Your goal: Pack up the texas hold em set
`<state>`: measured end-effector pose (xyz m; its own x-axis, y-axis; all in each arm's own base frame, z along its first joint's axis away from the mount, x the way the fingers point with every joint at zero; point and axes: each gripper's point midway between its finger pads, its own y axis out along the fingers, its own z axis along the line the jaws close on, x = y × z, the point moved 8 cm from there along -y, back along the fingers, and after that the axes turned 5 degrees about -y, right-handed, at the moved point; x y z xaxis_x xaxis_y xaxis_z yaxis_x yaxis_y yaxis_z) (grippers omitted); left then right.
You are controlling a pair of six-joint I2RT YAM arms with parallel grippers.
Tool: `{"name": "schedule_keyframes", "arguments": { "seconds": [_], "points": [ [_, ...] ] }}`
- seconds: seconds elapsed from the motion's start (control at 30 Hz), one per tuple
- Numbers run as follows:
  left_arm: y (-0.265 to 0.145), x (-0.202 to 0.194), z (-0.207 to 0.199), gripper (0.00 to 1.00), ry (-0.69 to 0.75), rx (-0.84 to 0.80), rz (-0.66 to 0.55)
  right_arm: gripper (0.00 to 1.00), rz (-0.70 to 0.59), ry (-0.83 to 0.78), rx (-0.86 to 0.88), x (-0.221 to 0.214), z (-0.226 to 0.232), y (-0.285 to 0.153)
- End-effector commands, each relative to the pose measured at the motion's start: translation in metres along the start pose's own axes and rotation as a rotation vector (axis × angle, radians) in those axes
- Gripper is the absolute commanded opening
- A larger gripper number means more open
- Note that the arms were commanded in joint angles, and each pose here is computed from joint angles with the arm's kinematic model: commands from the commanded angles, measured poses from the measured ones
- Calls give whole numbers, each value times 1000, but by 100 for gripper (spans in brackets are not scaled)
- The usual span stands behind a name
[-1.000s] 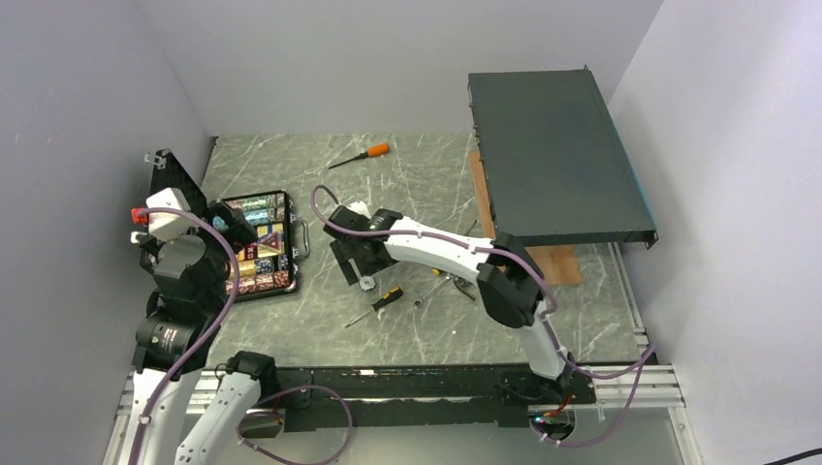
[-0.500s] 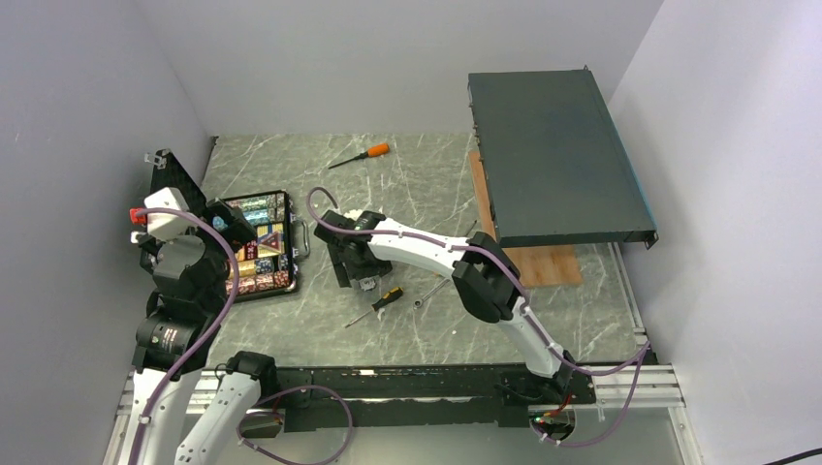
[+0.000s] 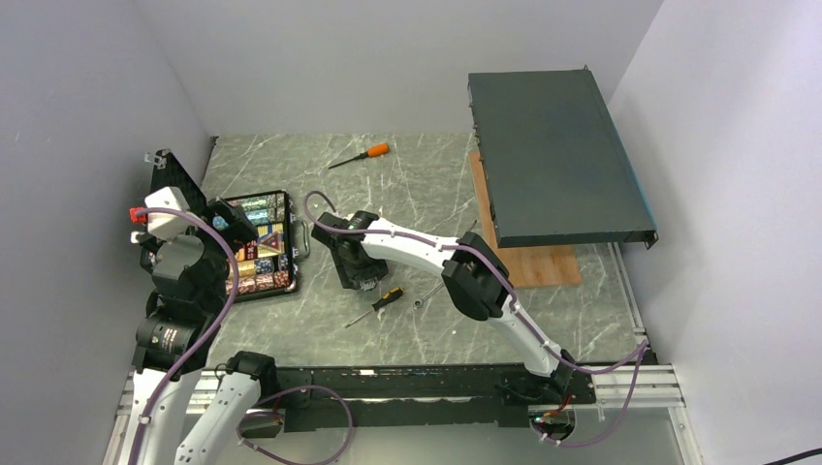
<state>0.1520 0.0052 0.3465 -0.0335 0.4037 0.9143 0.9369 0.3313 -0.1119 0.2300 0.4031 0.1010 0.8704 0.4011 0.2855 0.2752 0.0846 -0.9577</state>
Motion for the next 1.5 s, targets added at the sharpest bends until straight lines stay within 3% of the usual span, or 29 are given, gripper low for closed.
{"name": "schedule_keyframes", "arguments": {
  "seconds": [0.0, 0.43, 1.1, 1.47],
  "points": [
    [-3, 11, -4, 100, -26, -34, -42, 63, 16, 1, 12, 2, -4, -3],
    [-2, 11, -5, 99, -23, -37, -39, 56, 39, -14, 16, 1, -2, 7],
    [-1, 9, -6, 99, -16, -39, -30, 61, 127, -124, 72, -15, -1, 24],
    [1, 8, -7, 99, -11, -42, -23, 54, 208, -170, 79, -22, -17, 42]
  ]
}}
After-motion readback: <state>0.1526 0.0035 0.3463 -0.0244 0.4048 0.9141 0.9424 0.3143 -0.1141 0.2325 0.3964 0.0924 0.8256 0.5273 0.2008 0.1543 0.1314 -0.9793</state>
